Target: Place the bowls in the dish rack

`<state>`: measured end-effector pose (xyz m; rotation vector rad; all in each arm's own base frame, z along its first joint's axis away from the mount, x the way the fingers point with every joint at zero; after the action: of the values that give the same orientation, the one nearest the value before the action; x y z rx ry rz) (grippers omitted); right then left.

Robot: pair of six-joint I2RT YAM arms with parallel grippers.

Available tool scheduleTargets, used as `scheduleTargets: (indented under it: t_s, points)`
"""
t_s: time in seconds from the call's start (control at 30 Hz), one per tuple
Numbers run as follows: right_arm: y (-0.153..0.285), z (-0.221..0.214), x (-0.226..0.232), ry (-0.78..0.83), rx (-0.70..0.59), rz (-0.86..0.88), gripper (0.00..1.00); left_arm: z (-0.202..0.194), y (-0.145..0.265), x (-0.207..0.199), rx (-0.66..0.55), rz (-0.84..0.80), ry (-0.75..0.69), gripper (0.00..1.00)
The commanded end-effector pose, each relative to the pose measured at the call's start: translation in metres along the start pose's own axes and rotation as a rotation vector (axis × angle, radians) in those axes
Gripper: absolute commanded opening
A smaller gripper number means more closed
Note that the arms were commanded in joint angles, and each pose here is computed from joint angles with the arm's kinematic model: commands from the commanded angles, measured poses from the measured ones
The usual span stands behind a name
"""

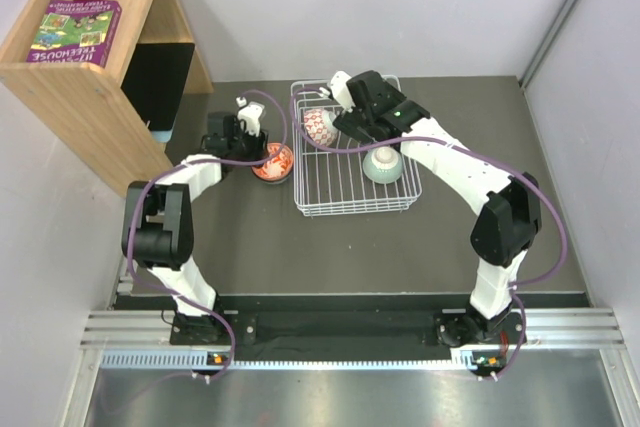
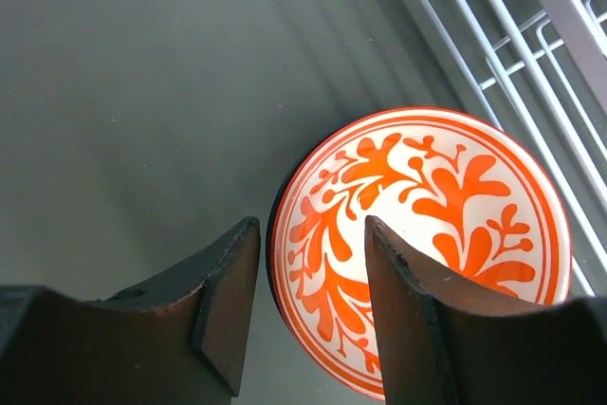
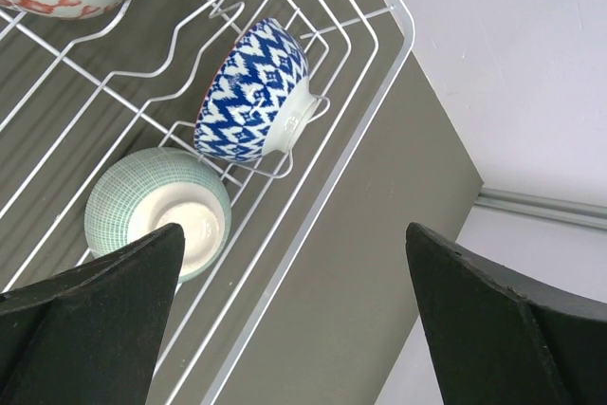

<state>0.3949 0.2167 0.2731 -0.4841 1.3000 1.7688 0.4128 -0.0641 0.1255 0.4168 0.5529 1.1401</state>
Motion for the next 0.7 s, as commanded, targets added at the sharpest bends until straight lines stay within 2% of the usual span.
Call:
scheduleTargets:
  t_s: [0.0, 0.07, 0.3, 0.4, 0.67]
  points:
    - [0.0224, 0.0095, -0.0265, -0.071, -0.081, -0.073, 1.0, 0.0241, -0.0024, 0.0028, -0.075, 0.005, -0.042, 0.52]
    - [0.0219, 0.0095, -0.0251, -0.068, -0.079, -0.07, 1.0, 0.0234, -0.0035, 0.0029, -0.07, 0.004, -0.04, 0.51]
    - [0.0225, 0.0095, -0.0262, -0.071, -0.079, -0.076, 1.0, 0.0229, -0.003, 0.0017, -0.067, -0.005, -0.038, 0.35]
    - [0.022, 0.0086, -0.026, -0.07, -0.076, -0.075, 1.0, 0.0235, -0.0027, 0.0009, -0.067, -0.007, -0.04, 0.33]
    - [0.0258, 0.0088, -0.029, -0.074, -0.083, -0.083, 1.0, 0.0216, -0.0035, 0.001, -0.057, -0.008, -0.037, 0.14]
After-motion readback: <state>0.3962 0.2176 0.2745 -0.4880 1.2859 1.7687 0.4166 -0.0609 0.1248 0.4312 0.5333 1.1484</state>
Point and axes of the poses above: each gripper's point midway between its finger pads, its own y axis back along the fingers, its own x axis along the line the jaws close on, z = x × y, the point moved 6 cm from there along y, back along the fingers, and after that the axes turned 12 degrees about y, right-handed, at the moved point
